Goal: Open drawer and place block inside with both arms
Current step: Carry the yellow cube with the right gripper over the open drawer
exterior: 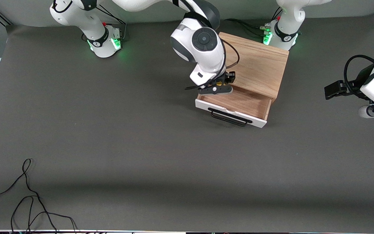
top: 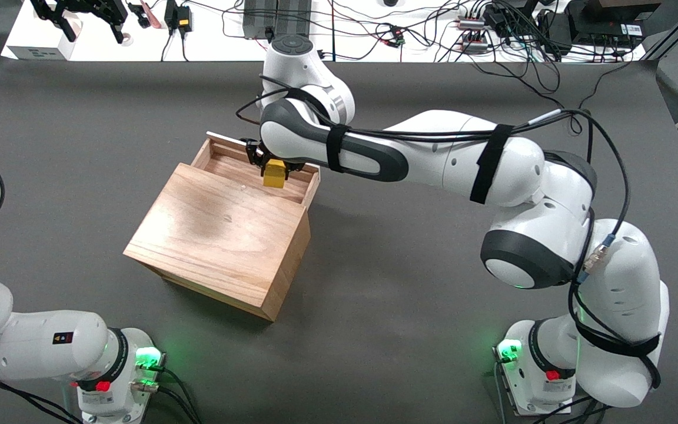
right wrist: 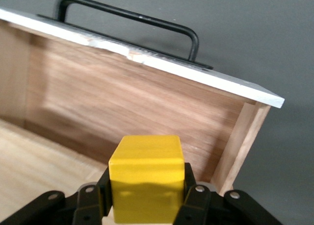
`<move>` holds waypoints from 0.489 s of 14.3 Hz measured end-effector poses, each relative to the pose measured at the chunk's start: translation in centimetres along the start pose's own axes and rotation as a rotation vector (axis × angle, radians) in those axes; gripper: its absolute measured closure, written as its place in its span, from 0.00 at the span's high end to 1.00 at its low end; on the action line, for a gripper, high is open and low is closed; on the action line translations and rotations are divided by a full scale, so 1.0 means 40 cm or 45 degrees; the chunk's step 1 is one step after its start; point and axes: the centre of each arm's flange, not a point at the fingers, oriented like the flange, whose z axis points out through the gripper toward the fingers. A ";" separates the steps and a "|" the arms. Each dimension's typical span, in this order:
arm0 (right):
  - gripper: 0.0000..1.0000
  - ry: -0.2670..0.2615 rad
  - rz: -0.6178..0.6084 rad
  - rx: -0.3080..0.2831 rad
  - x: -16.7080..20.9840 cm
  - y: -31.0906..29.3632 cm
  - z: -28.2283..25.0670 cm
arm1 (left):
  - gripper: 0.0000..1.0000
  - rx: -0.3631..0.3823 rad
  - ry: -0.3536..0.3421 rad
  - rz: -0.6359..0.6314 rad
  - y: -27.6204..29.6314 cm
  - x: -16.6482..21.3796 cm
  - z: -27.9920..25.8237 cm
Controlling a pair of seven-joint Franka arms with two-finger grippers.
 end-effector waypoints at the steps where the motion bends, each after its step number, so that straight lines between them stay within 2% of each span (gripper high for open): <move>1: 0.56 -0.003 0.008 -0.007 0.005 0.003 0.011 | 0.99 0.003 0.000 0.000 0.001 -0.007 -0.002; 7: 0.56 -0.013 0.058 -0.033 0.020 0.012 0.062 | 0.99 0.027 0.027 -0.021 -0.013 -0.061 -0.012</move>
